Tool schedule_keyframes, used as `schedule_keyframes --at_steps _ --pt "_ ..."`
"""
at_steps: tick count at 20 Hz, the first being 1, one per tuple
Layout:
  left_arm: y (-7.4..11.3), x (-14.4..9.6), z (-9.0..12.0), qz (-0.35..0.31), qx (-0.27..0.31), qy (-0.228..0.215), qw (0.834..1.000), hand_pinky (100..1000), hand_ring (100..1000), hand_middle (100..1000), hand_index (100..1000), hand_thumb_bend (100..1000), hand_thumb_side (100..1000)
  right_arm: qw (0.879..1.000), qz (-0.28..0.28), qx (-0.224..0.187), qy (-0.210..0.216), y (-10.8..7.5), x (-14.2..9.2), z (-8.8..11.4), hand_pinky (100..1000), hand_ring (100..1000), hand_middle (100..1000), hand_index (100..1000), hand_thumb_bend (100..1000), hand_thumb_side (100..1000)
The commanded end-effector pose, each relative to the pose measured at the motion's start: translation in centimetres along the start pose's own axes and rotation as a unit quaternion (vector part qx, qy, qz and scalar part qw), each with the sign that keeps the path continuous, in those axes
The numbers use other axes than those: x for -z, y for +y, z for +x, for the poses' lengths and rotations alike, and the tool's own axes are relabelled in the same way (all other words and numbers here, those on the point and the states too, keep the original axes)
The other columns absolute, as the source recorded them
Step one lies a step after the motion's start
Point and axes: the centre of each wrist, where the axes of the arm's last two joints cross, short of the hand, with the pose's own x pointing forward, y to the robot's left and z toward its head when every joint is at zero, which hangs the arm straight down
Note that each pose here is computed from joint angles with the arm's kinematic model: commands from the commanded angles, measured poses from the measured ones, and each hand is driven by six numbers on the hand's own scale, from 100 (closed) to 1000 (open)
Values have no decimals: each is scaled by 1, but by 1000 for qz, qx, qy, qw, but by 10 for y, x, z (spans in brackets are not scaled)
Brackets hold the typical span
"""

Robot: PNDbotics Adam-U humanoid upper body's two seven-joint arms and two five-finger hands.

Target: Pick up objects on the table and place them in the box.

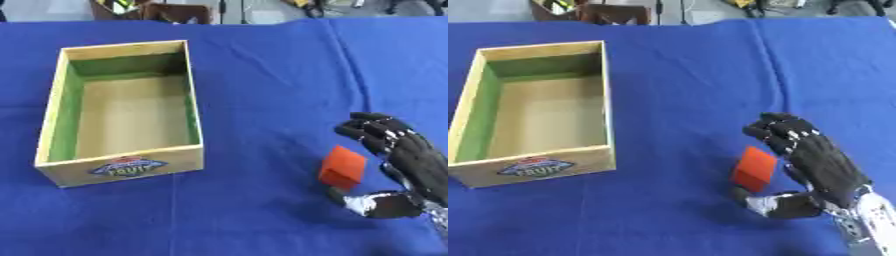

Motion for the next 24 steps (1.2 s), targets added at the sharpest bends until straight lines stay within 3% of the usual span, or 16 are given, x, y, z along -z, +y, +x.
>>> schedule_keyframes --at_steps 1,6,15,24 --pt "1 4 6 -11 9 -7 1000 294 344 433 514 100 993 1000 0 -12 10 -9 4 0 844 872 747 881 523 1000" --pt "1 5 6 -13 8 -6 1000 295 345 434 514 100 996 998 43 -20 33 -8 3 0 842 873 742 878 539 1000" --pt "0 5 5 -15 8 -6 1000 295 345 435 514 100 997 990 124 5 71 -9 3 -1 846 883 743 881 573 1000" --pt "0 4 5 -16 8 -4 1000 295 346 436 514 100 999 980 159 13 115 -9 -1 -5 837 874 728 876 558 1000"
